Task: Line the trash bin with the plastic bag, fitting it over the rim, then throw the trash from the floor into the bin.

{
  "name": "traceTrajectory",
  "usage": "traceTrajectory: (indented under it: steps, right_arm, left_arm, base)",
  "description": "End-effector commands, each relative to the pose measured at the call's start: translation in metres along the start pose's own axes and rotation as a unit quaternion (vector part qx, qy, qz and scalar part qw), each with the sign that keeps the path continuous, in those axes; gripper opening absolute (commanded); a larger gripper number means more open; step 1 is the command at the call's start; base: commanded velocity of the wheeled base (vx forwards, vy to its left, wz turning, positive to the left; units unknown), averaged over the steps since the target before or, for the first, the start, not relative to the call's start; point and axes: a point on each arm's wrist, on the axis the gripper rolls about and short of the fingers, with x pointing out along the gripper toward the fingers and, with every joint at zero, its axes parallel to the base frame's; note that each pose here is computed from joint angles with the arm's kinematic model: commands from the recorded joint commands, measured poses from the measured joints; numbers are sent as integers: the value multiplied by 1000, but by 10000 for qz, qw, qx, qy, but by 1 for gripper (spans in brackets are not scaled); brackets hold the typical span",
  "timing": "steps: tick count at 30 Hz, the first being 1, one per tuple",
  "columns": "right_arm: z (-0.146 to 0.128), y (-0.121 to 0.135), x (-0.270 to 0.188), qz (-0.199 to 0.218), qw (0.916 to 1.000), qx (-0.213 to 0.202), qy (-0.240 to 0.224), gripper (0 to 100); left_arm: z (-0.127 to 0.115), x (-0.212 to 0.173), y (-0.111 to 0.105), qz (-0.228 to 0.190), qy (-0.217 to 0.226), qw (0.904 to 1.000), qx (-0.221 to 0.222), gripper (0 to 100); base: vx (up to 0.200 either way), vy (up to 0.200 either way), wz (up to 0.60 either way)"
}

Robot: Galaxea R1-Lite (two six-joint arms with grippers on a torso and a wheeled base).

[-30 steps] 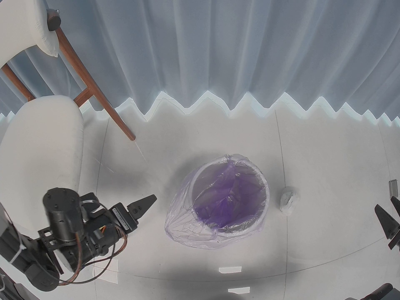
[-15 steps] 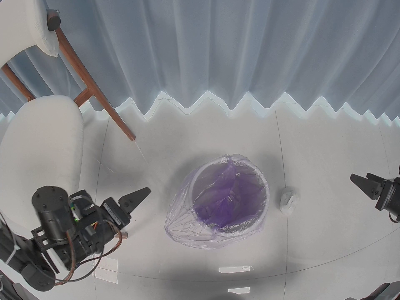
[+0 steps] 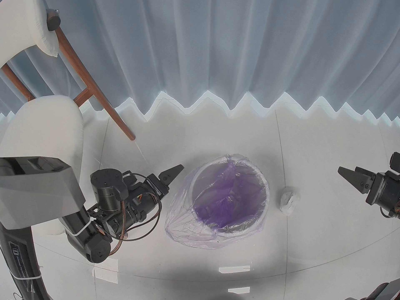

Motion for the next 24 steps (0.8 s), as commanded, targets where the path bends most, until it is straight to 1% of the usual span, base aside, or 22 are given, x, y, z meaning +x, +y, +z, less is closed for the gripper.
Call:
traceTrajectory:
  steps: [1, 4, 5, 9, 11, 15, 17, 21, 24]
  right_arm:
    - [-1, 2, -7, 60, 9999, 6, -102, 100]
    - [-5, 1, -7, 43, 10000, 26, -45, 100]
    - [-7, 1, -7, 34, 10000, 32, -16, 100]
    - [-9, -1, -8, -10, 10000, 47, 0, 100]
    - [-9, -1, -9, -22, 10000, 48, -12, 100]
    - [-6, 0, -9, -9, 10000, 39, -55, 100]
    - [-6, 0, -9, -7, 10000, 37, -62, 100]
    - [-6, 0, -9, -7, 10000, 37, -62, 100]
    - [-6, 0, -9, -7, 10000, 37, -62, 100]
  left_arm:
    - [-3, 15, 18, 66, 153, 9998, -52, 100]
    - [-2, 10, 18, 186, 233, 9995, -81, 100]
    - [-3, 9, 19, 207, 256, 9994, -86, 0]
    - [1, 13, 19, 95, 245, 9996, -119, 0]
    - [1, 15, 17, -30, 371, 9991, -222, 0]
    - [-2, 19, 15, -125, 507, 9979, -376, 0]
    - [-5, 23, 20, -85, 548, 9975, -438, 0]
    - [-17, 30, 35, 84, 668, 9964, -515, 0]
    - [-20, 31, 41, 163, 698, 9960, -530, 0]
  base:
    - [0, 0, 0]
    - [0, 0, 0]
    - [0, 0, 0]
    - [0, 0, 0]
    - [0, 0, 0]
    - [0, 0, 0]
    - [0, 0, 0]
    - [0, 0, 0]
    - [0, 0, 0]
